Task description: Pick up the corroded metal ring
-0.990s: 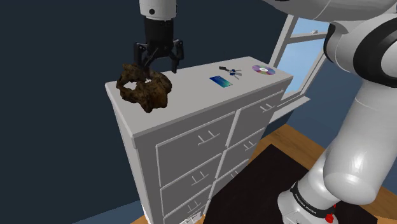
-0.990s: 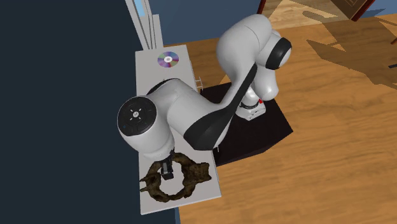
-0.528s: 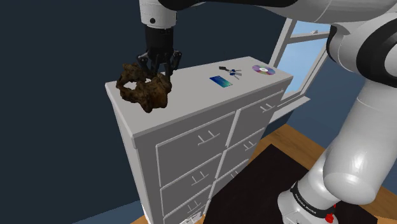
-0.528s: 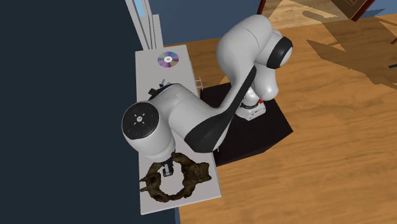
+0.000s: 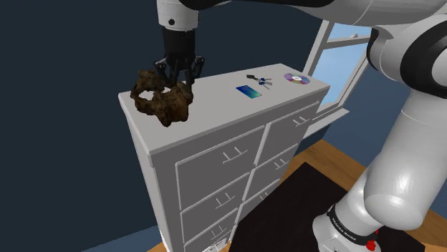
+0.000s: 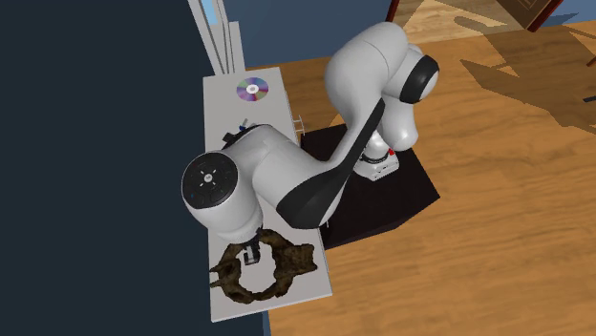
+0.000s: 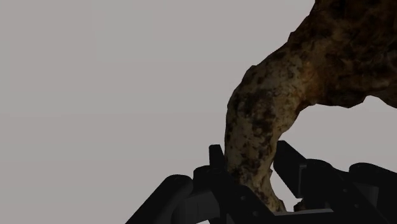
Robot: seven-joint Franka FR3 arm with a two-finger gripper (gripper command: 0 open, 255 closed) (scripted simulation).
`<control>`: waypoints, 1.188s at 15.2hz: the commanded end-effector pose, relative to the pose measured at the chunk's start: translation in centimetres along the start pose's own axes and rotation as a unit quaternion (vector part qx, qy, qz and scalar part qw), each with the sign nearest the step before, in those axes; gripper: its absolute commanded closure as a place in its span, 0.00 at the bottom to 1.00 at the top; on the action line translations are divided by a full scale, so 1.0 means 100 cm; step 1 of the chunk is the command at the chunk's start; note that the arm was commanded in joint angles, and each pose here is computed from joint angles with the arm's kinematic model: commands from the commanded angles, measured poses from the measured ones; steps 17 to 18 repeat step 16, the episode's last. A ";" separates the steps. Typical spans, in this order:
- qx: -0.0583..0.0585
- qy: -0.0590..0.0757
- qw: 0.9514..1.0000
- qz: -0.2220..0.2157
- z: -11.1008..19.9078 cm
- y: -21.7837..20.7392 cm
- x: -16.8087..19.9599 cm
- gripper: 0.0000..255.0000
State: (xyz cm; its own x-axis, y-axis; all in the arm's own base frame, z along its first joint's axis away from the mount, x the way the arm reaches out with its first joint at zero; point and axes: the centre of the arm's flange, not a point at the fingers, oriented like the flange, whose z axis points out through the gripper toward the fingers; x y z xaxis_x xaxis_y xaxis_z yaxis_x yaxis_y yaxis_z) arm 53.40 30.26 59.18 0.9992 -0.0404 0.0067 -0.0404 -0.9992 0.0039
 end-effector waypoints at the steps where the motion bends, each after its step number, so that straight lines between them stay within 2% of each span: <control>1: 0.000 0.000 1.000 0.000 -0.008 0.000 -0.001 1.00; 14: 0.000 0.000 1.000 0.000 -0.077 0.000 0.000 1.00; 18: 0.000 0.000 1.000 0.000 -0.078 0.000 0.000 1.00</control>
